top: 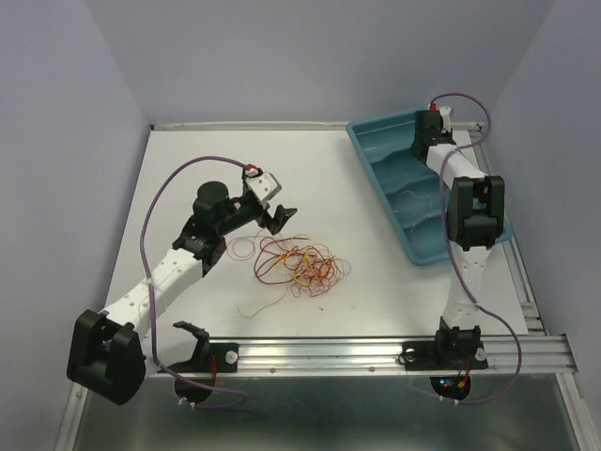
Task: Untangle the cables
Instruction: Place the cable in the bin.
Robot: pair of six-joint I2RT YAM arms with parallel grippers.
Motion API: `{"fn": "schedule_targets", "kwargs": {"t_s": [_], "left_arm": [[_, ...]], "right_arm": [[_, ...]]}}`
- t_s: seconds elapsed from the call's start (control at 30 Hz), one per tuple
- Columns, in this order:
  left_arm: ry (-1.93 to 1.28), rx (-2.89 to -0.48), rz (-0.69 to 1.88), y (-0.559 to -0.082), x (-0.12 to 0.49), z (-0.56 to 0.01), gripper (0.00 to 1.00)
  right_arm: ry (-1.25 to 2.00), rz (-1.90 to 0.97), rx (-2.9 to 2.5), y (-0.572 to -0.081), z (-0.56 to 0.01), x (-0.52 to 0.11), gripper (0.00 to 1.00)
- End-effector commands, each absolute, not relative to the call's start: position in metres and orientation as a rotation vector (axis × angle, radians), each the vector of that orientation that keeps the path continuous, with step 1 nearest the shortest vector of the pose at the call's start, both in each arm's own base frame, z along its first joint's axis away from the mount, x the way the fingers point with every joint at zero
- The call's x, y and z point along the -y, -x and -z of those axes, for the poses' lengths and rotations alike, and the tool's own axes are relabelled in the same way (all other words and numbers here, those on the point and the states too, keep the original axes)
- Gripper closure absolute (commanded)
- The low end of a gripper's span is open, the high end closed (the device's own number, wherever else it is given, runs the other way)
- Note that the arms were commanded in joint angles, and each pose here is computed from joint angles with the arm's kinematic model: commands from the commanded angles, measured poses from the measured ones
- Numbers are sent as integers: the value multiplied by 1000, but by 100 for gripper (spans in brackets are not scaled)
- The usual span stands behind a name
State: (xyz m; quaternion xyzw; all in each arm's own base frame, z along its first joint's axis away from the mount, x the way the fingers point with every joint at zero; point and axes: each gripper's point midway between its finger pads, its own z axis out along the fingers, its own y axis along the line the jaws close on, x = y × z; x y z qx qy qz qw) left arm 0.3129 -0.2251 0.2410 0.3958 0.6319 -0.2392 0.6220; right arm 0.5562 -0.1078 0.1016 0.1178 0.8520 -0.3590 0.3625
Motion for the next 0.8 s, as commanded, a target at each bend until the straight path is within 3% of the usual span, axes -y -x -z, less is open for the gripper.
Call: {"fn": "schedule_targets", "kwargs": {"t_s": [0.0,0.27,0.3,0.37,0.57,0.7,0.77], "left_arm": [[-927,-1391,548,-311,228,-254,4],[-926,-1383,550,-309,228,-257,4],[-928,-1382,553,-308,228,-257,4],[-928,-1381,553,-308,228,-257,4],[-927,-1386,554,-308,227,-256,4],[-929,-1385,556,-308,228,-256,4],[-933,-1388,558,-308,228,-255,4]], "right_arm": [[-385,851,-2026,-558,-174,104,99],[-413,777,-1995,-540,-197,98,98],[-397,759,-2011,-541,-192,96,85],[-362,764,-2036,-543,-184,94,69],[-237,742,-2142,-557,-154,85,60],[-224,789,-2168,-563,-136,89,37],[-217,807,-2177,-568,-127,90,35]]}}
